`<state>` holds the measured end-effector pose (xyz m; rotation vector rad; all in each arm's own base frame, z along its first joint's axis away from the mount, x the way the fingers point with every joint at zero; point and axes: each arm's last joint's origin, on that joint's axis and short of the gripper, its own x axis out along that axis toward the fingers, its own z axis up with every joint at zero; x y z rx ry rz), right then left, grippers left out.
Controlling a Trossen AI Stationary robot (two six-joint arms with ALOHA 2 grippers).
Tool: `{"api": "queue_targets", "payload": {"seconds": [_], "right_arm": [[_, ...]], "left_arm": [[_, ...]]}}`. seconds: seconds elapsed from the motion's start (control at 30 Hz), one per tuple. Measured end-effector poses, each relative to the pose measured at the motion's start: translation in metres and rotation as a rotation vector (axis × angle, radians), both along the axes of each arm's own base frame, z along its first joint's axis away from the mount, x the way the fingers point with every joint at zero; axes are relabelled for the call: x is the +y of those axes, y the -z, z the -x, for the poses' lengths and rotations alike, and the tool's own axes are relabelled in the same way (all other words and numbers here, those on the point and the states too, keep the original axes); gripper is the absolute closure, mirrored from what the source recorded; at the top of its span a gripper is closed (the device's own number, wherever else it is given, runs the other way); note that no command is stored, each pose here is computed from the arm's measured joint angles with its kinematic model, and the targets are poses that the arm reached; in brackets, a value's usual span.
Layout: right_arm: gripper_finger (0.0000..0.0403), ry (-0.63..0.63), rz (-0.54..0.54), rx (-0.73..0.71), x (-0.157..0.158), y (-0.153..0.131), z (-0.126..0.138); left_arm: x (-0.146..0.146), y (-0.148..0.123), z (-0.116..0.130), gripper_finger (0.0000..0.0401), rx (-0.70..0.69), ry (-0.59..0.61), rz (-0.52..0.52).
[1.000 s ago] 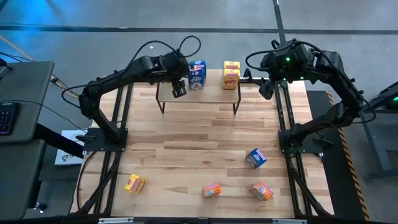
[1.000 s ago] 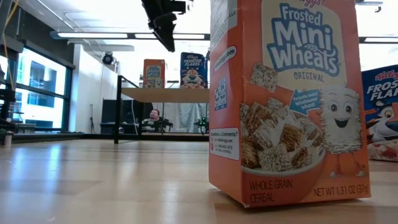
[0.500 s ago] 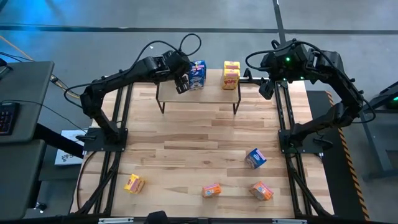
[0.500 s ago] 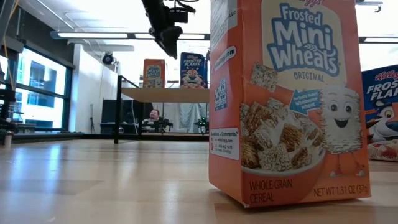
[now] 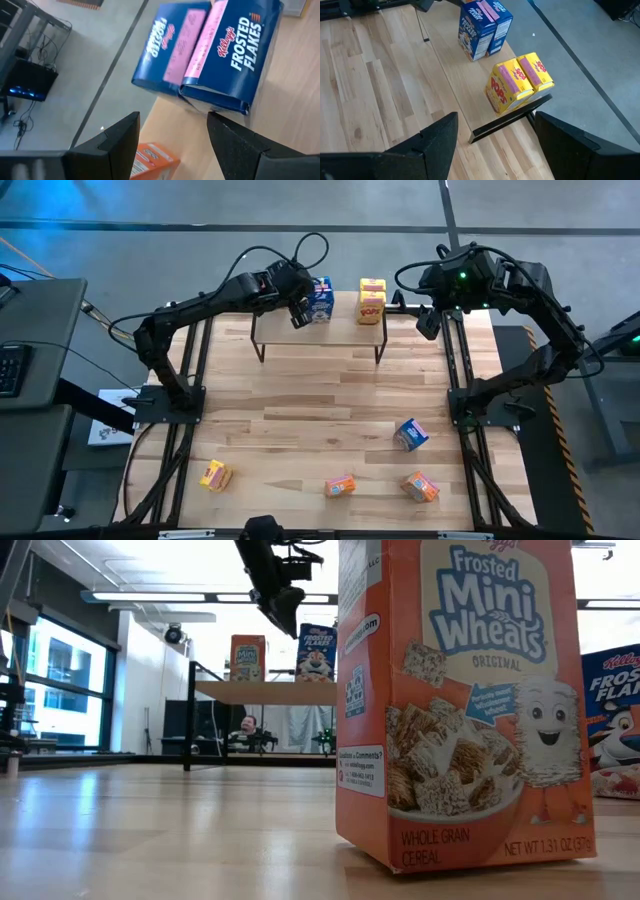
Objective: Stack cereal on shelf
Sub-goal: Put the top blue cereal box on the shelf aligned with the other blue cereal box, then put the left orange cereal box on the shelf aligned with the other orange cereal box
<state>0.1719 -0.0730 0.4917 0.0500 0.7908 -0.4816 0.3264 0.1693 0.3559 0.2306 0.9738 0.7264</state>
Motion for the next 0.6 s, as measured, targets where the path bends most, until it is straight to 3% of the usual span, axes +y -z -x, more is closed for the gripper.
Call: {"api": "queue_targets", "payload": {"seconds": [0.33, 0.6], "right_arm": [[0.0145, 0.001, -0.008, 0.014, 0.000, 0.001, 0.001], [0.0145, -0.014, -0.046, -0.004, 0.001, 0.001, 0.001]], "left_arm": [[-0.002, 0.001, 0.004, 0.0178, 0.042, -0.006, 0.002], [-0.014, -0.017, 0.018, 0.0178, 0.040, -0.030, -0.053]]}}
